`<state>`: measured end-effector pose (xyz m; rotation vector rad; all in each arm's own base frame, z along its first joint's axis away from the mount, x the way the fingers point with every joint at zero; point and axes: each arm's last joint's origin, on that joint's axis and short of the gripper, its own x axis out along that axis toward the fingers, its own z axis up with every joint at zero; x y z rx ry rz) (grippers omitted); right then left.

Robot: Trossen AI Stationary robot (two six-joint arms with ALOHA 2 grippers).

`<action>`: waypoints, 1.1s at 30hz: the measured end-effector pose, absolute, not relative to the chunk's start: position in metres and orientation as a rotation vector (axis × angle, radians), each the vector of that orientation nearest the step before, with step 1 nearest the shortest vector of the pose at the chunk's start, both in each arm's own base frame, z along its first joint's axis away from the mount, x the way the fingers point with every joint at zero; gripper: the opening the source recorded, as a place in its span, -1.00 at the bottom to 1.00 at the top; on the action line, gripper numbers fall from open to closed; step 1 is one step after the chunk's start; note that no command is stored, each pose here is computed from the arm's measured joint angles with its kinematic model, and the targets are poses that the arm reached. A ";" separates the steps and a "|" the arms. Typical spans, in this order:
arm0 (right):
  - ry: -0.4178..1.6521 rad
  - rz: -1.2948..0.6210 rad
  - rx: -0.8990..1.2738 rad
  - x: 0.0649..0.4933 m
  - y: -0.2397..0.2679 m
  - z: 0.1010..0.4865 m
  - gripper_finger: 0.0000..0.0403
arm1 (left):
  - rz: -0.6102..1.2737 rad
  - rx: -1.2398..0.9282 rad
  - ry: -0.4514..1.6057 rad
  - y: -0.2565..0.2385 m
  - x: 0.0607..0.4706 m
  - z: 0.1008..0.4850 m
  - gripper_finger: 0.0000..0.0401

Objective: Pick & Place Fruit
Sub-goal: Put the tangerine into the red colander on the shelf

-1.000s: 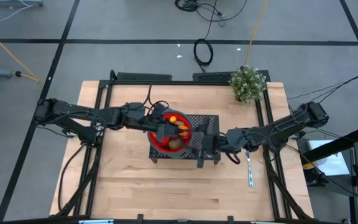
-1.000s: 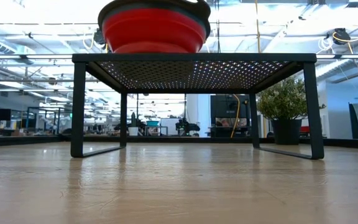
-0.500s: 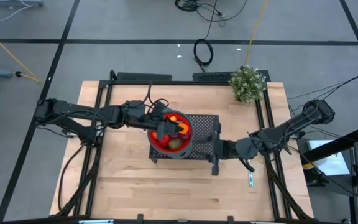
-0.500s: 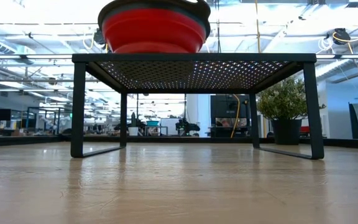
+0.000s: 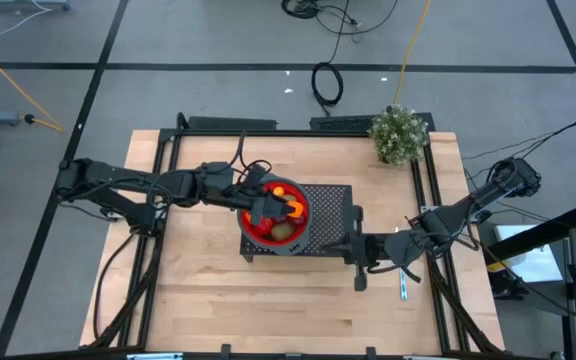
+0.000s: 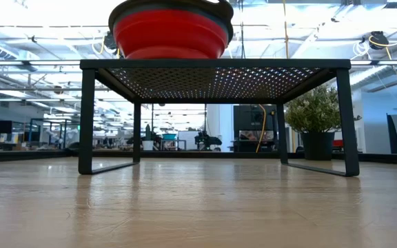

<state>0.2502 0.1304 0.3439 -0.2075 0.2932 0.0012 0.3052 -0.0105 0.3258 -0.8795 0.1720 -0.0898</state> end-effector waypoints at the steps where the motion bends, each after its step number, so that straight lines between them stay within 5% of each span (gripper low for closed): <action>1: 0.303 0.020 -0.209 0.248 0.130 0.344 -0.98 | -0.091 -0.880 0.172 -0.011 0.305 0.326 -0.45; 23: 0.388 0.403 -0.153 0.228 0.081 0.359 -1.00 | -0.102 -0.878 0.148 -0.012 0.305 0.328 -0.45; 33: 0.329 0.347 -0.117 0.203 0.054 0.338 -1.00 | -0.082 -0.894 0.109 -0.010 0.306 0.331 -0.45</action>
